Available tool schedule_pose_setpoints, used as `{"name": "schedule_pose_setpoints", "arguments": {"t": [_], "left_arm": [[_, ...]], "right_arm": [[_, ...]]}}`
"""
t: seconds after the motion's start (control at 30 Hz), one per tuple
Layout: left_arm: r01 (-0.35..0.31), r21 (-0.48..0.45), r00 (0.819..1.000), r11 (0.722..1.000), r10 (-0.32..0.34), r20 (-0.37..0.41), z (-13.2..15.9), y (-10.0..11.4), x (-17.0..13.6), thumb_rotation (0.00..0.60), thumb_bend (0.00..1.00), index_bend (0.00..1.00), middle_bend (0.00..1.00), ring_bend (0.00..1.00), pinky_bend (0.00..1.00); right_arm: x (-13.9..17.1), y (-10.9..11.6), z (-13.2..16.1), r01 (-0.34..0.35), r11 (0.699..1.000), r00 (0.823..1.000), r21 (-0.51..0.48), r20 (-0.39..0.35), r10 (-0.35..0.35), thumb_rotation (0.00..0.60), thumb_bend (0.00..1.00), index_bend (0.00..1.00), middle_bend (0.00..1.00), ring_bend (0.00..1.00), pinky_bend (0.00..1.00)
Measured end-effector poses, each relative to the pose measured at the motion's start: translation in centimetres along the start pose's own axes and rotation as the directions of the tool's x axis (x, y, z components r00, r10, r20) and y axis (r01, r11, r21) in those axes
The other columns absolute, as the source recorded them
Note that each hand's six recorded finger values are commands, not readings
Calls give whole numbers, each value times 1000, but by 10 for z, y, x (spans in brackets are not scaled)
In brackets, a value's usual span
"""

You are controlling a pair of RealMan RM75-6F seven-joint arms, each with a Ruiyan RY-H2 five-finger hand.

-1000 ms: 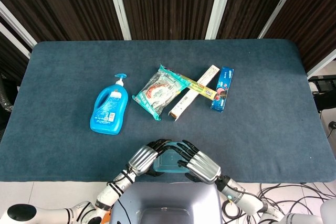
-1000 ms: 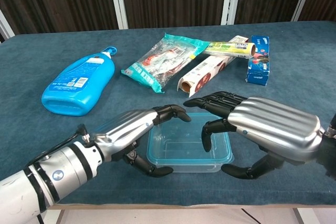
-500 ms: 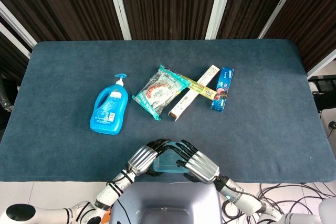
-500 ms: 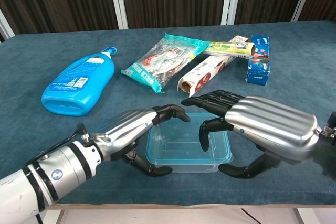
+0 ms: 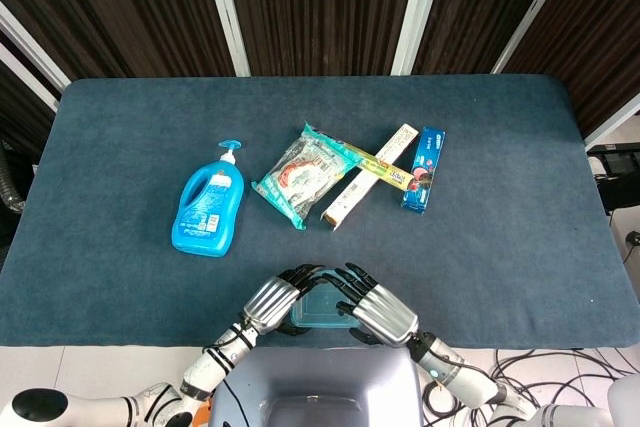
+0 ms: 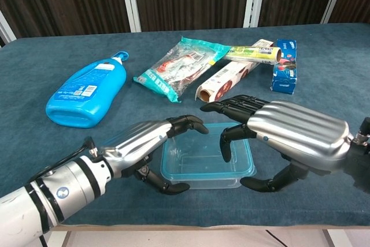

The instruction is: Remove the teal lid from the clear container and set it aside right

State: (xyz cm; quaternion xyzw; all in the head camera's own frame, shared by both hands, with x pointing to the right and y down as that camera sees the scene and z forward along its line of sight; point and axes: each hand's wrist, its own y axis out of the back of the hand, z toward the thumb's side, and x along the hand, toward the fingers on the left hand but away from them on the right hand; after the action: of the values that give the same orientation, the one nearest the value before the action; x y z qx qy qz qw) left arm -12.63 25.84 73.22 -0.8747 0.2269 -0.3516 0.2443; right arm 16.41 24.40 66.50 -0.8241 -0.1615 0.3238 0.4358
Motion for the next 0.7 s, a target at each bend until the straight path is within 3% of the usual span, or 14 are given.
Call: {"name": "schedule_pose_setpoints", "arguments": {"t": [0.7], "left_arm": [[15, 21, 1000, 1000, -15, 14, 1, -5, 0, 600, 252, 473, 487, 445, 634]], "right_arm": [[-3, 15, -8, 26, 1000, 999, 13, 19, -27, 600, 258, 474, 18, 0, 0]]}}
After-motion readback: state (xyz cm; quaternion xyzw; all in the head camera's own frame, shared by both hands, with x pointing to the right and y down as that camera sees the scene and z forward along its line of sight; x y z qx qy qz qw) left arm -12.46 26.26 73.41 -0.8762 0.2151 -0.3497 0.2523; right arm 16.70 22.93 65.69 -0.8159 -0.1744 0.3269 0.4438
